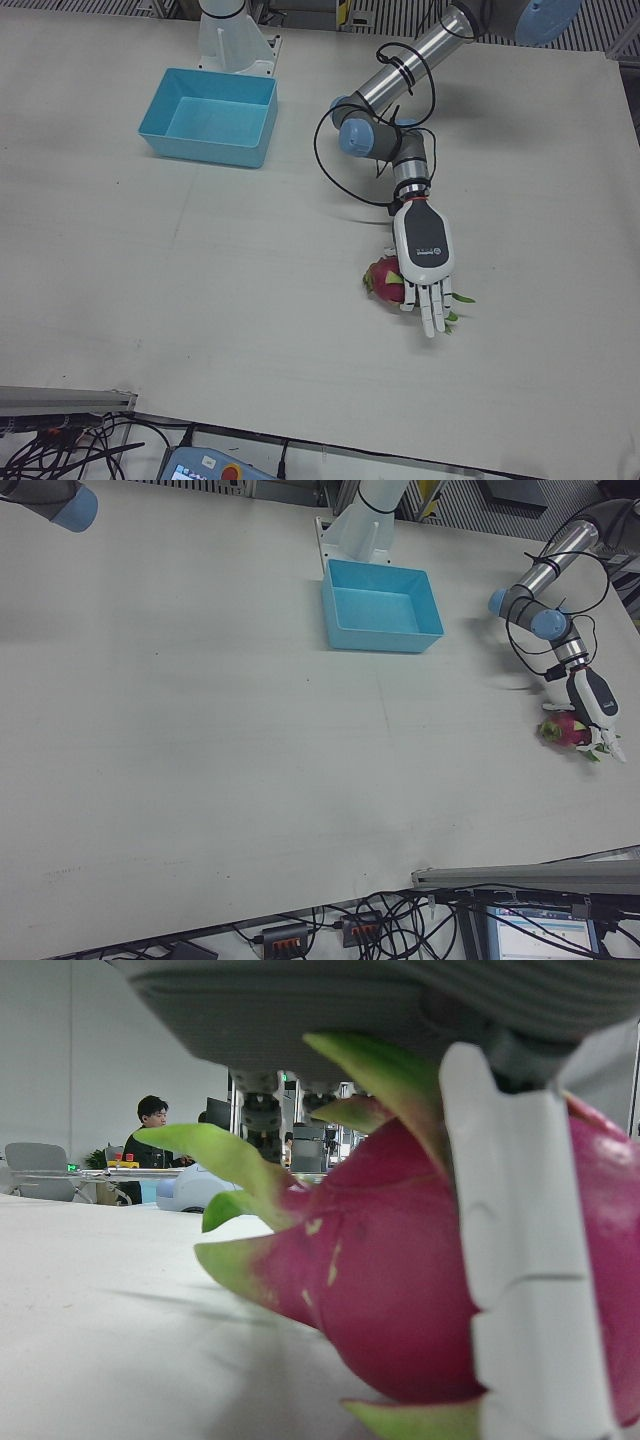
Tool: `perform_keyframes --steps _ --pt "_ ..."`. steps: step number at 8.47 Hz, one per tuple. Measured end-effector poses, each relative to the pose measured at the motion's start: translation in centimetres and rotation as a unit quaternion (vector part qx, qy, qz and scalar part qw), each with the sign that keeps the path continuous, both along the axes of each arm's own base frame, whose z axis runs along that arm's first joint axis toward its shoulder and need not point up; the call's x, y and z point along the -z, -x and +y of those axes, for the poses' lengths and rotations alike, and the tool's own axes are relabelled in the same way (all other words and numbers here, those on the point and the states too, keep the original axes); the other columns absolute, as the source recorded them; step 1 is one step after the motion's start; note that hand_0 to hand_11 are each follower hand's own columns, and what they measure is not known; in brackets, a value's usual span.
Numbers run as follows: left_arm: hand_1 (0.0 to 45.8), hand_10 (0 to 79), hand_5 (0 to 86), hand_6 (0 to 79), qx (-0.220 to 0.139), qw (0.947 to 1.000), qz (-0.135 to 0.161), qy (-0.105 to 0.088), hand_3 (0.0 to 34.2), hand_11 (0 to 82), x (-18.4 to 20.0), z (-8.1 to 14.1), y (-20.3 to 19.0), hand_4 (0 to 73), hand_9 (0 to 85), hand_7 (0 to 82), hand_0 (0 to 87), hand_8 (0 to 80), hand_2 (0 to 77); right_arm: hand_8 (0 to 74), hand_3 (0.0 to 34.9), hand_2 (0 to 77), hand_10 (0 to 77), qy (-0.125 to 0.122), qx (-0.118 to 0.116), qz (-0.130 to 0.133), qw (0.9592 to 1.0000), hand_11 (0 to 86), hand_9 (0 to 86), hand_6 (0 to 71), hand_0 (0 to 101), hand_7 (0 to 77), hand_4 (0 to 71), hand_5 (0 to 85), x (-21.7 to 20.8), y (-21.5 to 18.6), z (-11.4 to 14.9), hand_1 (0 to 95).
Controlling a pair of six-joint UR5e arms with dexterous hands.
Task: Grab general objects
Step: 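Lift the dragon fruit with the left hand off the table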
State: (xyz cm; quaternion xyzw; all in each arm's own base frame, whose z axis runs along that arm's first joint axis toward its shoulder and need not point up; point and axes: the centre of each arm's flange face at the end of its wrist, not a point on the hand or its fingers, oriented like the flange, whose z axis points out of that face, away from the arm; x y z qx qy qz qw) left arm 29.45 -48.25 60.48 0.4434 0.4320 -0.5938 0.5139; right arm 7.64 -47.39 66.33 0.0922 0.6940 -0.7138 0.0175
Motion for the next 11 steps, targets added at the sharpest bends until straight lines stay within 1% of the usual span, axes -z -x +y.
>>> perform_keyframes --steps 1,2,3,4,5,6,7,8,9,10,11 --pt "0.0 18.0 38.2 26.2 0.001 1.0000 0.000 0.000 0.4 33.8 0.0 -0.1 0.1 24.0 12.0 8.7 54.6 26.7 0.5 0.0 0.0 68.7 0.0 0.000 0.000 0.000 1.0000 0.5 0.5 0.0 0 0.0 0.0 0.5 0.0 0.0 0.0 2.2" --pt "0.0 16.4 36.0 37.1 0.001 1.0000 0.001 0.000 0.1 44.7 0.0 -0.1 0.1 29.5 25.6 20.7 52.8 33.3 0.5 0.0 0.0 68.7 0.0 0.000 0.000 0.000 1.0000 0.5 0.5 0.0 0 0.0 0.0 0.5 0.0 0.0 0.0 2.2" --pt "0.0 16.9 34.4 44.7 0.002 1.0000 -0.001 0.001 0.3 58.4 -0.2 -0.1 0.1 32.2 35.5 32.7 47.5 38.2 1.1 0.0 0.0 68.7 0.0 0.000 0.000 0.000 1.0000 0.5 0.5 0.0 0 0.0 0.0 0.5 0.0 0.0 0.0 2.2" --pt "0.0 18.5 33.8 50.7 0.002 1.0000 -0.001 0.002 0.0 70.9 -0.3 -0.2 0.2 33.8 40.4 39.3 47.2 41.5 1.1 0.0 0.0 68.7 0.0 0.000 0.000 0.000 1.0000 0.5 0.5 0.0 0 0.0 0.0 0.5 0.0 0.0 0.0 2.2" --pt "0.0 19.1 34.4 55.6 0.005 1.0000 0.002 0.002 0.0 76.4 -0.3 -0.3 0.4 36.0 44.7 42.0 47.2 46.9 1.1 0.0 0.0 68.7 0.0 0.000 0.000 0.000 1.0000 0.5 0.5 0.0 0 0.0 0.0 0.5 0.0 0.0 0.0 2.2" --pt "0.0 19.6 34.4 60.5 0.014 0.9998 0.013 -0.001 0.0 76.4 -0.2 -0.6 1.0 38.2 46.9 42.0 47.1 52.9 1.1 0.0 0.0 68.7 0.0 0.000 0.000 0.000 1.0000 0.5 0.5 0.0 0 0.0 0.0 0.5 0.0 0.0 0.0 2.2" --pt "0.0 20.2 34.9 64.9 0.028 0.9991 0.032 -0.006 0.0 75.3 0.5 -1.1 2.1 39.3 48.0 42.0 41.3 58.4 1.1 0.0 0.0 68.7 0.0 0.000 0.000 0.000 1.0000 0.5 0.5 0.0 0 0.0 0.0 0.5 0.0 0.0 0.0 2.2" --pt "0.0 20.2 34.9 64.9 0.045 0.9976 0.051 -0.014 0.0 75.3 2.2 -1.8 3.8 39.3 48.0 42.0 41.3 58.4 1.1 0.0 0.0 68.7 0.0 0.000 0.000 0.000 1.0000 0.5 0.5 0.0 0 0.0 0.0 0.5 0.0 0.0 0.0 2.2" --pt "0.0 20.2 35.5 67.6 0.060 0.9954 0.071 -0.026 0.0 74.7 4.7 -2.3 5.7 39.8 48.0 41.5 37.4 62.7 1.1 0.0 0.0 68.7 0.0 0.000 0.000 0.000 1.0000 0.5 0.5 0.0 0 0.0 0.0 0.5 0.0 0.0 0.0 2.2" --pt "0.0 20.7 35.5 69.8 0.066 0.9920 0.099 -0.043 0.0 74.7 7.5 -2.7 7.3 42.0 48.0 41.5 36.3 67.1 1.6 0.0 0.0 68.7 0.0 0.000 0.000 0.000 1.0000 0.5 0.5 0.0 0 0.0 0.0 0.5 0.0 0.0 0.0 2.2" --pt "0.0 20.2 35.5 69.8 0.056 0.9867 0.138 -0.064 0.0 74.7 10.4 -3.2 8.5 42.0 48.0 41.5 38.6 67.6 1.6 0.0 0.0 68.7 0.0 0.000 0.000 0.000 1.0000 0.5 0.5 0.0 0 0.0 0.0 0.5 0.0 0.0 0.0 2.2"
